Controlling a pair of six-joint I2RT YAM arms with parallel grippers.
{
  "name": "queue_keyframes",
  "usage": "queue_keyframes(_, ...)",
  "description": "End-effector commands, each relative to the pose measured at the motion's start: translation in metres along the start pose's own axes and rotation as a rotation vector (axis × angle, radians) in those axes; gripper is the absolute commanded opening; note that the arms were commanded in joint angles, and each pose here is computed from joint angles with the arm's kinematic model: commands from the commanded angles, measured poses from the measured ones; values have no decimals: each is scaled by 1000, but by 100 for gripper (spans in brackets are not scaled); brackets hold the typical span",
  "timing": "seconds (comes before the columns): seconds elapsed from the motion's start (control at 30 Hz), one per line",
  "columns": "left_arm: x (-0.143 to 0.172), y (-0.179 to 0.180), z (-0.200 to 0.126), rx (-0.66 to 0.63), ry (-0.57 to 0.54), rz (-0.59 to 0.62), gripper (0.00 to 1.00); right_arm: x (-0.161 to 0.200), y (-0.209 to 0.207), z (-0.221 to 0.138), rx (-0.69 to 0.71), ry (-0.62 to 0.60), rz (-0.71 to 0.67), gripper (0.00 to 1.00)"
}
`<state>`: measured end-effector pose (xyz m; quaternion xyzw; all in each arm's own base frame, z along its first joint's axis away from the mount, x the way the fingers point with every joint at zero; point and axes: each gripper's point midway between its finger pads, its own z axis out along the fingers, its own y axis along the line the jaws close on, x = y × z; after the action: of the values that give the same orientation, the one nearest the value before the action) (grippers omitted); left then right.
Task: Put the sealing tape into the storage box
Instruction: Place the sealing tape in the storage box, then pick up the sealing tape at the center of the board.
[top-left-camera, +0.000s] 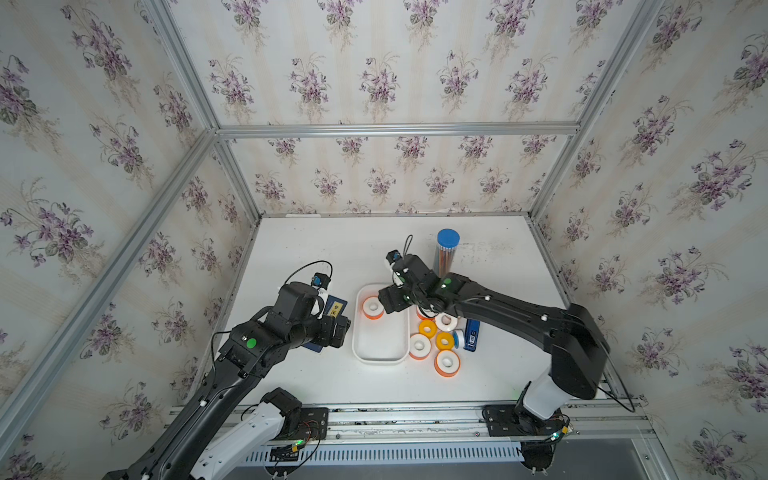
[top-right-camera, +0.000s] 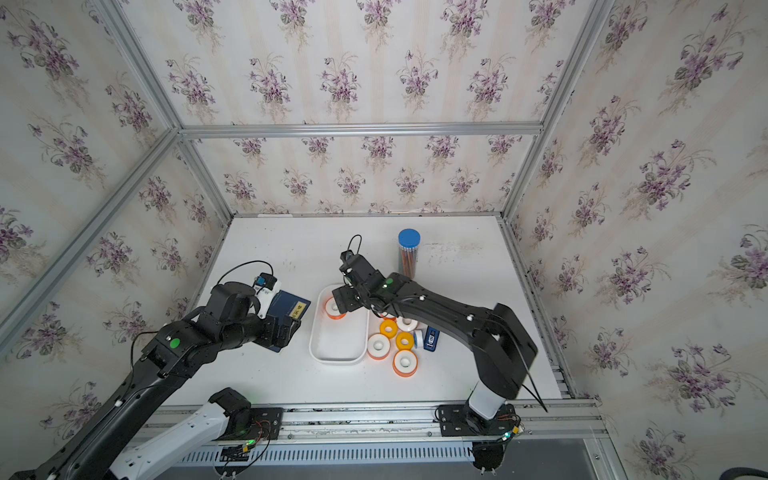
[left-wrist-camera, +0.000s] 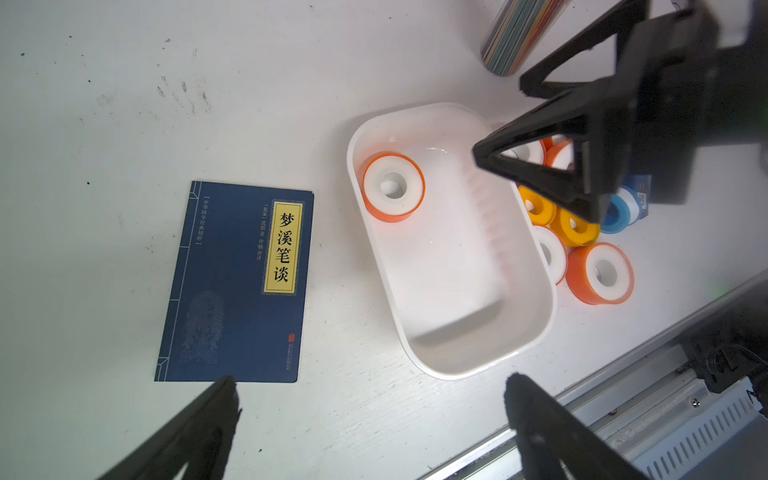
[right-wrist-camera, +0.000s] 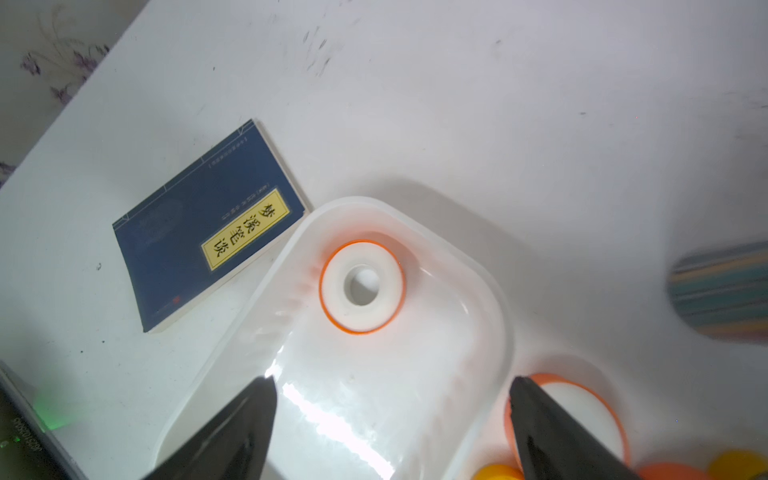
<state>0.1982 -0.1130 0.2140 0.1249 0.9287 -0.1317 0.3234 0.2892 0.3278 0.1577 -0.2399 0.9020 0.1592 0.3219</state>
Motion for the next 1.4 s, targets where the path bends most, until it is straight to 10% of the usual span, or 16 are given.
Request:
queue_keyframes(0.0, 1, 6, -1, -37, 5, -10, 100, -7, -43, -28, 91, -140, 85, 91)
queue_keyframes(0.53, -19, -85, 37, 164, 112, 126, 96, 119, -225, -102, 440, -433, 618, 92)
queue_keyframes(1.37, -37, -229, 222, 50, 330, 262, 100, 150, -247, -93, 474, -424, 726, 94)
